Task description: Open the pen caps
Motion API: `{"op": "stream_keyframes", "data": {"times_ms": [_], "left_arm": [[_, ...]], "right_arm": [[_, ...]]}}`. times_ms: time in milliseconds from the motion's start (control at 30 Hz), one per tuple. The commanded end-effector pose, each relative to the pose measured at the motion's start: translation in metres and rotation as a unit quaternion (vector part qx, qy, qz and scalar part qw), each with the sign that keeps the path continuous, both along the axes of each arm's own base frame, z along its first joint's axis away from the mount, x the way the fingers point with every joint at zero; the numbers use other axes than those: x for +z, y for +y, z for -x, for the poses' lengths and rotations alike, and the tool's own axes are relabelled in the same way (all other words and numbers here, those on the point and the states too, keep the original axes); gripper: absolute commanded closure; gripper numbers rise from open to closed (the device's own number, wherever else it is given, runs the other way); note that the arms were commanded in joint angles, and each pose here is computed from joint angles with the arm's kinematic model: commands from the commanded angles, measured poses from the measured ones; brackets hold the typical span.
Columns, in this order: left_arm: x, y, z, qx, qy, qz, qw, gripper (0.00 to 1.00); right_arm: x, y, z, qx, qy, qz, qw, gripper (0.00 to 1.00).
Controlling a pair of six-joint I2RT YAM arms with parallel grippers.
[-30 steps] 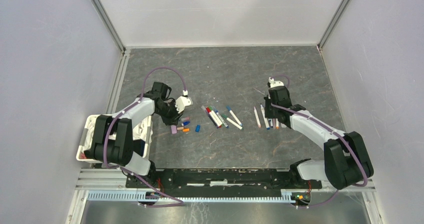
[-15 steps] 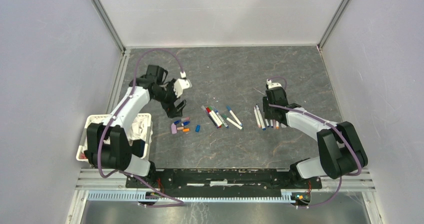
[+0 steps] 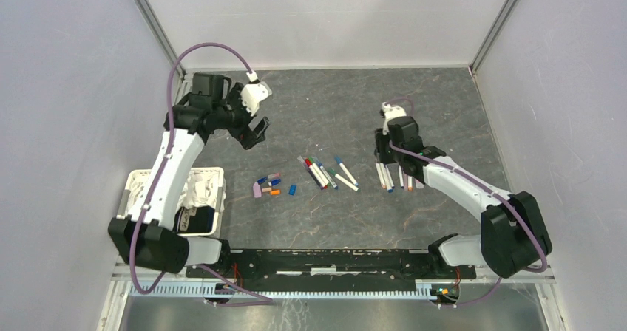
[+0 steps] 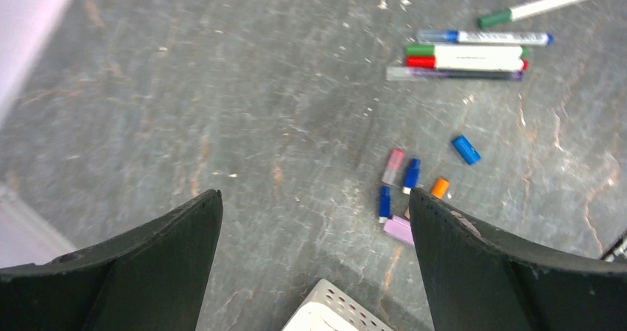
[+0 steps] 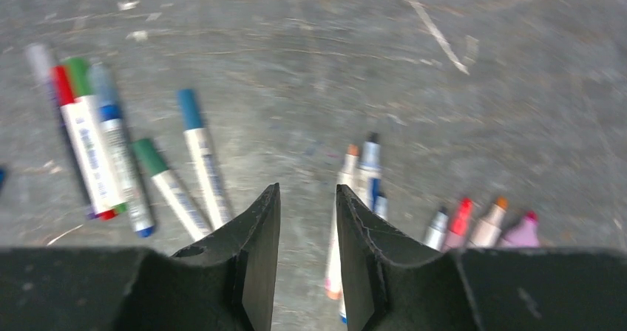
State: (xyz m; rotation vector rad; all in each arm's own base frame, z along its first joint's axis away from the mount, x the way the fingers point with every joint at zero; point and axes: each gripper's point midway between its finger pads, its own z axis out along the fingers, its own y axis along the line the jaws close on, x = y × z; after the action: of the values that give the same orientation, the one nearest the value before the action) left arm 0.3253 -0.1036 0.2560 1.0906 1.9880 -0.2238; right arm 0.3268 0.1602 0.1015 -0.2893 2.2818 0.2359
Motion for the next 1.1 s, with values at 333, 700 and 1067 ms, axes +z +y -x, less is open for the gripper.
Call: {"op": "stream_keyframes", "data": {"times_ms": [333,700,1067], "left_arm": [[-0.01,-0.019,0.03,-0.03,0.034,0.061,0.997,0.02],[-0.02,-0.028,0.047,-0.062,0.059,0.078,0.993,0.0],[-0.064,-0.031,0.063,-0.126,0.1,0.047,0.986,0.03]], "right_arm": [[-0.052,0.084,0.011,0.15,0.067,0.042,0.985,0.67],[-0.091,0.068,0.021,0.137,0.096,0.079,0.983,0.74],[-0.029,0.075,0.001,0.126,0.031,0.047,0.99,1.0]]}}
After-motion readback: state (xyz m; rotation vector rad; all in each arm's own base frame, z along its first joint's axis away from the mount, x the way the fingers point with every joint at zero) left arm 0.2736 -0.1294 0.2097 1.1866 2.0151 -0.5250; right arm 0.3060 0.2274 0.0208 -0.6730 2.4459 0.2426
